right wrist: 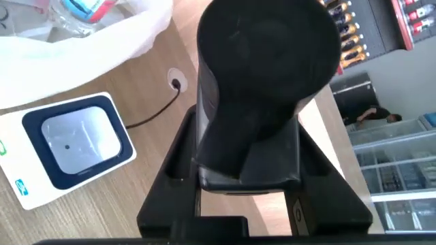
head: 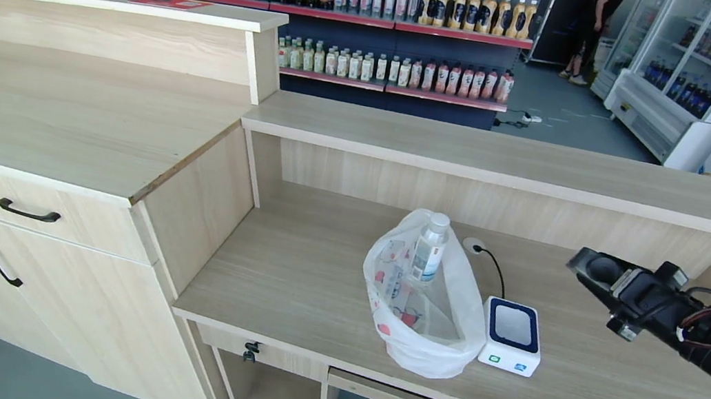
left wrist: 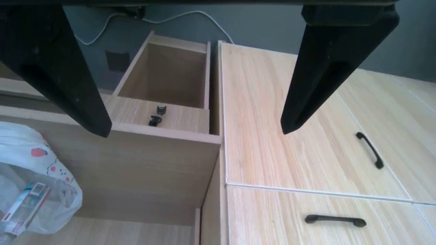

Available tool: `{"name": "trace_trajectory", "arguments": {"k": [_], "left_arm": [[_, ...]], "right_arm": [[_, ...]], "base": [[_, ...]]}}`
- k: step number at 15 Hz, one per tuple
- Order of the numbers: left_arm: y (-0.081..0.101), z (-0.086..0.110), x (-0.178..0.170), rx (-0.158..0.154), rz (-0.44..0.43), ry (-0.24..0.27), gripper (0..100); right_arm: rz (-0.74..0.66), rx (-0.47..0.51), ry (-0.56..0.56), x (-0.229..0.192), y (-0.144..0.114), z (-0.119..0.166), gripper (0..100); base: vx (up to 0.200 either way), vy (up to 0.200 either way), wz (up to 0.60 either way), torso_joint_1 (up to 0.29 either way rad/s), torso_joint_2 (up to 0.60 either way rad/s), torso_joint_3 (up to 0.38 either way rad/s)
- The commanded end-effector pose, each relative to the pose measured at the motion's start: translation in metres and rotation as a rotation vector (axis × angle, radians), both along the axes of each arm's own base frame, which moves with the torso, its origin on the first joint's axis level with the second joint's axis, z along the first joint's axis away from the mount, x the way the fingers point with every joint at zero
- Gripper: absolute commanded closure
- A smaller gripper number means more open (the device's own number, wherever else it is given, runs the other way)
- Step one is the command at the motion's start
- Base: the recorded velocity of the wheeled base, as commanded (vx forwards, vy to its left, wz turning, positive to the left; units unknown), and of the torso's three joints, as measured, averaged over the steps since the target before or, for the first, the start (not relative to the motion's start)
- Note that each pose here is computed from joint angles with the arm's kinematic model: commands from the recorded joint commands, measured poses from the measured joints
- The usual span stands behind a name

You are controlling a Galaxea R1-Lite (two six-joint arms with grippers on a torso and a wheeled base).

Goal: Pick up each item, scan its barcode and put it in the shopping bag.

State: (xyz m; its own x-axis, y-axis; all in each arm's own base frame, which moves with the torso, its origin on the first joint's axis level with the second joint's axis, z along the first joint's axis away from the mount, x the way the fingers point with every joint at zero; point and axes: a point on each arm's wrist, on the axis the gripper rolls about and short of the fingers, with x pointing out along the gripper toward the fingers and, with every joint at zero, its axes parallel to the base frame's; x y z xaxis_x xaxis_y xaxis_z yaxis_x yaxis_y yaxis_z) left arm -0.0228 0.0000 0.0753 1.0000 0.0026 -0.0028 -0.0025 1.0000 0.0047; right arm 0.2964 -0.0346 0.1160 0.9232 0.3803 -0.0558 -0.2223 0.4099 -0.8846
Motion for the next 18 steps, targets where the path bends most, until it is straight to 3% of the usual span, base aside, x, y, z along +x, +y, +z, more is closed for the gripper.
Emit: {"name": "trace_trajectory", "arguments": {"k": [1,5,18], "left_arm": [[0.0,0.0,0.0,0.0,-0.001,0.002,0],[0.0,0.0,0.0,0.0,0.001,0.002,0],[0.0,0.0,0.0,0.0,0.001,0.002,0]], "right_arm": [[0.063,-0.004,0.071,0.013,-0.002,-0.038,100],[0.131,-0.093,0.066,0.018,-0.013,-0.057,100],[0.242,-0.154,-0.001,0.037,-0.012,-0.085,100]], "base": [[0.0,0.0,0.0,0.0,0.0,0.0],[0.0,0.0,0.0,0.0,0.0,0.0],[0.0,0.0,0.0,0.0,0.0,0.0]]}}
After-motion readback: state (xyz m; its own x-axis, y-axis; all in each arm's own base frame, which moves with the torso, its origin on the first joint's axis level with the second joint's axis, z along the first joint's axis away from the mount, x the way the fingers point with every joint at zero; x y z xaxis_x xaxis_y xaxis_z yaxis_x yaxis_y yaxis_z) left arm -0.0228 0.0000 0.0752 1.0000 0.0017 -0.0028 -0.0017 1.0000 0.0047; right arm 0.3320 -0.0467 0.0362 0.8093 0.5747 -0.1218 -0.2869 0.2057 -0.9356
